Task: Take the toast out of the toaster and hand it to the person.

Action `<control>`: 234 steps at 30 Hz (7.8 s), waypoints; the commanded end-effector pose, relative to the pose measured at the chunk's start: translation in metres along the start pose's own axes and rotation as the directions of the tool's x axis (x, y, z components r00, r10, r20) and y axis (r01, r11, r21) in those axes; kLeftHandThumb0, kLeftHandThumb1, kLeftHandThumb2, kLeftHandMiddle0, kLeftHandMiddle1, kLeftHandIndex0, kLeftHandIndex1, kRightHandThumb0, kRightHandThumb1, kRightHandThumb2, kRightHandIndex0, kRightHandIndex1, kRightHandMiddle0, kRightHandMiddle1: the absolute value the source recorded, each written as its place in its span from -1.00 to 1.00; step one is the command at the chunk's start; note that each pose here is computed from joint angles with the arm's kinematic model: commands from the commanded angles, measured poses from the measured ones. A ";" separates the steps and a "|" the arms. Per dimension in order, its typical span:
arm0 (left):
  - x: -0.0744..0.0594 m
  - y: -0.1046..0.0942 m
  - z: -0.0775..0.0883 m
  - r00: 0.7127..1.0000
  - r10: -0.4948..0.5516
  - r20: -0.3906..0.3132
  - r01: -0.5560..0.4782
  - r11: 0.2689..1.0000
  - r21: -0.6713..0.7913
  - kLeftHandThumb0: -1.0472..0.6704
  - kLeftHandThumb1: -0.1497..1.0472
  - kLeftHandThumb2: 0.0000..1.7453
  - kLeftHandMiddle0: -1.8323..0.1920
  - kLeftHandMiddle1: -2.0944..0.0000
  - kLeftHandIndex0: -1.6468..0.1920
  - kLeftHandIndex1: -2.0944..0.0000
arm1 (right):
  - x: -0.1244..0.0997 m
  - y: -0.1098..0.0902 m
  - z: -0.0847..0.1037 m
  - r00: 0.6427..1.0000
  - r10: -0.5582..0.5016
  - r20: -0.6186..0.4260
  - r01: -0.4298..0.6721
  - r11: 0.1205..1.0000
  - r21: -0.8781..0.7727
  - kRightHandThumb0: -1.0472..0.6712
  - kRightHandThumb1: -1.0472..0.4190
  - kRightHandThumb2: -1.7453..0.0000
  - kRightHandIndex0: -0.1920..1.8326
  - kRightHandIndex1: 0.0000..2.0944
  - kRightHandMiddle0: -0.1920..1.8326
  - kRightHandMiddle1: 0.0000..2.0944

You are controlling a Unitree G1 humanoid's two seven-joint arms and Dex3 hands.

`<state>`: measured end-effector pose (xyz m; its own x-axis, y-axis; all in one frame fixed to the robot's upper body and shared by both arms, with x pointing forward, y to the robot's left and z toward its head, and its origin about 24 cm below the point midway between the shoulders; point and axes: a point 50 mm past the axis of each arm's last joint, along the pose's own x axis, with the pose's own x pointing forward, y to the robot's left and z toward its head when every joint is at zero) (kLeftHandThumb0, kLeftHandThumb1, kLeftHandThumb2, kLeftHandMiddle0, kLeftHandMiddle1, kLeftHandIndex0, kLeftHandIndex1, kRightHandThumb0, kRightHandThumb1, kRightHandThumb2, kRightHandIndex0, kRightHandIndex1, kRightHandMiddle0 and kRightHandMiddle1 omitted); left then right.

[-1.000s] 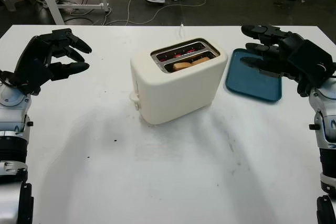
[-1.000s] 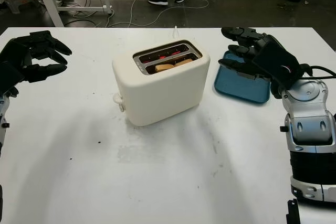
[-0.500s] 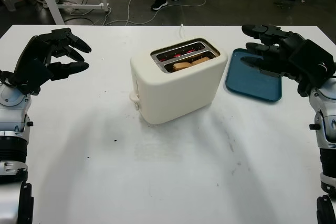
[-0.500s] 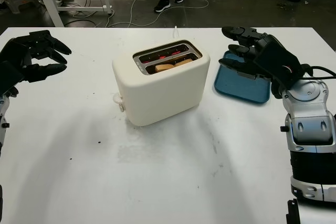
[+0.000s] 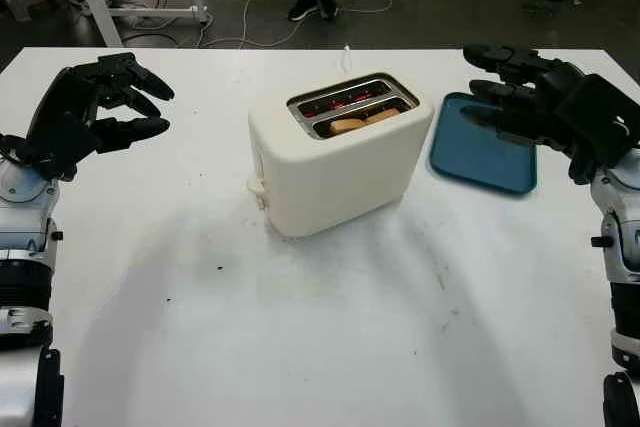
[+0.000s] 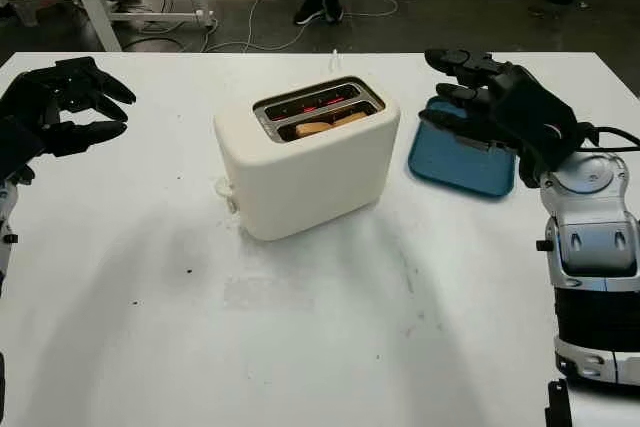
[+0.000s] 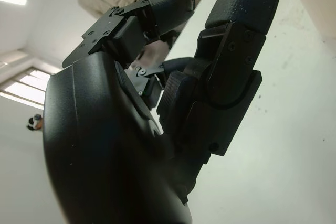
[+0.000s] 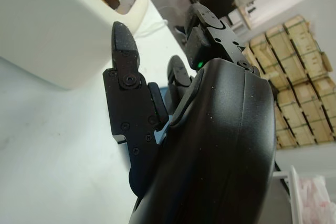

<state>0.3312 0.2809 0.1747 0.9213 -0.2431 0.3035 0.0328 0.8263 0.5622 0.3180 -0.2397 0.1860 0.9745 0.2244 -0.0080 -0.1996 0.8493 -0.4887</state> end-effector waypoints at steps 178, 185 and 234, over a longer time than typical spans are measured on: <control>-0.002 0.003 -0.007 0.997 0.073 -0.021 -0.074 0.997 -0.034 -1.00 0.70 -1.00 0.49 -0.44 0.36 -0.29 | -0.002 0.003 -0.004 1.000 -0.015 0.005 0.015 1.000 -0.019 -0.18 -0.83 0.79 -0.43 -1.00 -0.43 -1.00; -0.002 0.004 -0.007 0.997 0.072 -0.016 -0.073 0.996 -0.043 -1.00 0.69 -1.00 0.50 -0.44 0.36 -0.28 | -0.001 0.004 -0.003 1.000 -0.014 0.005 0.014 1.000 -0.008 -0.17 -0.83 0.79 -0.42 -0.99 -0.43 -1.00; -0.003 0.002 -0.007 0.997 0.076 -0.024 -0.077 0.996 -0.035 -1.00 0.67 -1.00 0.49 -0.44 0.36 -0.27 | -0.002 0.005 -0.004 1.000 -0.012 0.013 0.012 1.000 -0.013 -0.19 -0.83 0.80 -0.43 -1.00 -0.43 -1.00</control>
<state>0.3305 0.2880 0.1655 0.9353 -0.1702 0.3103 -0.0146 0.8575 0.5143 0.3165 -0.2381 0.1802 0.9767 0.2145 -0.0019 -0.1861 0.8426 -0.5053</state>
